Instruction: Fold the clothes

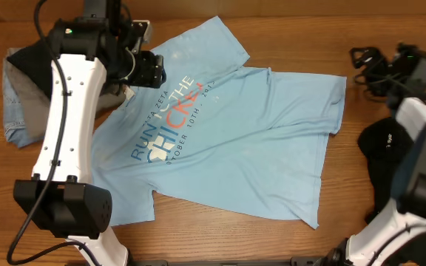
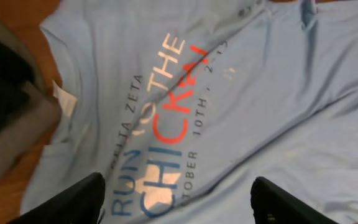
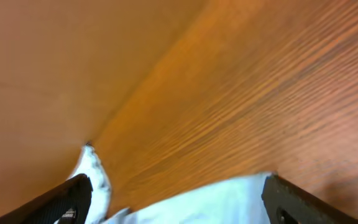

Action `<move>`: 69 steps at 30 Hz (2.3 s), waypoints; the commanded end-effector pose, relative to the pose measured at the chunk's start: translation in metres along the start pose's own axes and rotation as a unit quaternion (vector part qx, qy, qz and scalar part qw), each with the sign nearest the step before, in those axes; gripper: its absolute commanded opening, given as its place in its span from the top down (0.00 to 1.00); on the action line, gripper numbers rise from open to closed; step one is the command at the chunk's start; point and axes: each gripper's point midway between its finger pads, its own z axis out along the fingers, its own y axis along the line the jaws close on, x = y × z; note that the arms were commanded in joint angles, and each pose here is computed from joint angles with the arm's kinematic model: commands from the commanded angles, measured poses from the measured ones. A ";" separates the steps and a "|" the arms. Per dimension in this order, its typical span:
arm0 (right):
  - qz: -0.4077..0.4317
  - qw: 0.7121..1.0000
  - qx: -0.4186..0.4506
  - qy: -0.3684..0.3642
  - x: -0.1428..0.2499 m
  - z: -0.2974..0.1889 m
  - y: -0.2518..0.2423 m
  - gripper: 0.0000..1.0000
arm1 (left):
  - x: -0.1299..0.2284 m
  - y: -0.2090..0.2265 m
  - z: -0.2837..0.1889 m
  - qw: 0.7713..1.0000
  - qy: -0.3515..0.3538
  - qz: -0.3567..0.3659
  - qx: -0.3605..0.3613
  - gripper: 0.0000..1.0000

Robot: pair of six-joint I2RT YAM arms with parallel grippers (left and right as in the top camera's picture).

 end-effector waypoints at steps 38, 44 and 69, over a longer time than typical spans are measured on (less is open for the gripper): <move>0.148 0.901 0.286 0.291 0.313 -0.182 -0.080 0.34 | 0.040 -0.002 -0.145 0.992 -0.047 -0.014 -0.118 0.07; 0.149 0.901 0.284 0.293 0.313 -0.182 -0.080 0.62 | 0.039 -0.003 -0.145 0.992 -0.049 -0.014 -0.118 0.06; 0.152 0.850 0.454 0.220 0.245 -0.233 -0.096 0.96 | 0.038 -0.002 -0.145 0.991 -0.051 -0.013 -0.121 0.04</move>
